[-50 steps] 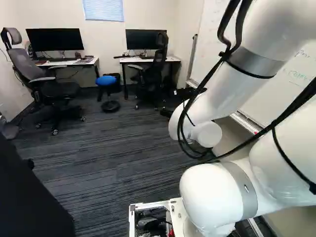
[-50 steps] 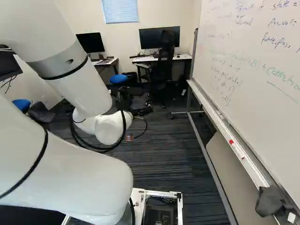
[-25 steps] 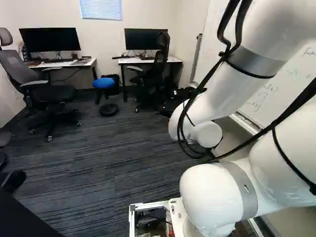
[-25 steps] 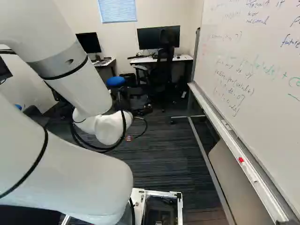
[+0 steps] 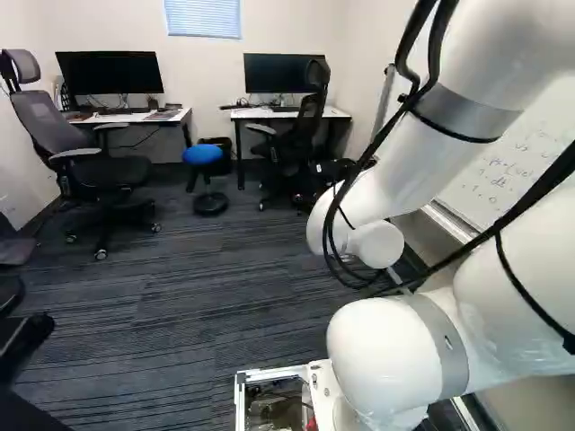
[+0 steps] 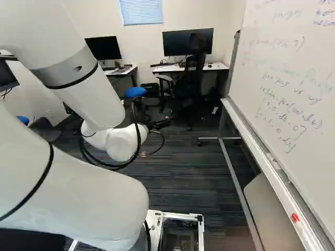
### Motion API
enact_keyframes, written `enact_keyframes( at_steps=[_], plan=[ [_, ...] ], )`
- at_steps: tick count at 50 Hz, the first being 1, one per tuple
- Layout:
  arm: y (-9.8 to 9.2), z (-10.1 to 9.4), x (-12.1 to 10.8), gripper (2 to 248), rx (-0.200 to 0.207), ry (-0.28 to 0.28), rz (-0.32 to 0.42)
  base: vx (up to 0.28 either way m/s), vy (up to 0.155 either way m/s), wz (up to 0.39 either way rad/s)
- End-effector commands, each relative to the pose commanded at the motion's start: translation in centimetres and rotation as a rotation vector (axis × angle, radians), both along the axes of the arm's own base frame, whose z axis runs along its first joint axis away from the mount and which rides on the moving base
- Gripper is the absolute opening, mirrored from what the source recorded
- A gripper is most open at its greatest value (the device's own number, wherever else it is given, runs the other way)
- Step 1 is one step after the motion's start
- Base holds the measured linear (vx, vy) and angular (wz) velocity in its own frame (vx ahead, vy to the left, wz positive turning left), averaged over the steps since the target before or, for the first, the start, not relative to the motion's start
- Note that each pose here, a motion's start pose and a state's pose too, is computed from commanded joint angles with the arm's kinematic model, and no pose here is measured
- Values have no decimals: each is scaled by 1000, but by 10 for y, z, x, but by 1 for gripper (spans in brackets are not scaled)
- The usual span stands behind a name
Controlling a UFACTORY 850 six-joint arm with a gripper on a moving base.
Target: Open the door and move inside
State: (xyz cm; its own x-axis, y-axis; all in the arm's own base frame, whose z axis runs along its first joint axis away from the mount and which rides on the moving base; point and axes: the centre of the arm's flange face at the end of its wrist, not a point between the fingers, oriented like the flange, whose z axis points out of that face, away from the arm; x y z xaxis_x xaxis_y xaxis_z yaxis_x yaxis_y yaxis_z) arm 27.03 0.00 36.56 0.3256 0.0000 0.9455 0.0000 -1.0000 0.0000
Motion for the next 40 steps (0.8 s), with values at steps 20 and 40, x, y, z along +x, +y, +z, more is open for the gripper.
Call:
enact_keyframes(
  at_steps=[20,40],
  plan=[
    [0,0,0,247,0,0,0,225,39,178],
    [0,0,0,247,0,0,0,226,38,172]
  ],
)
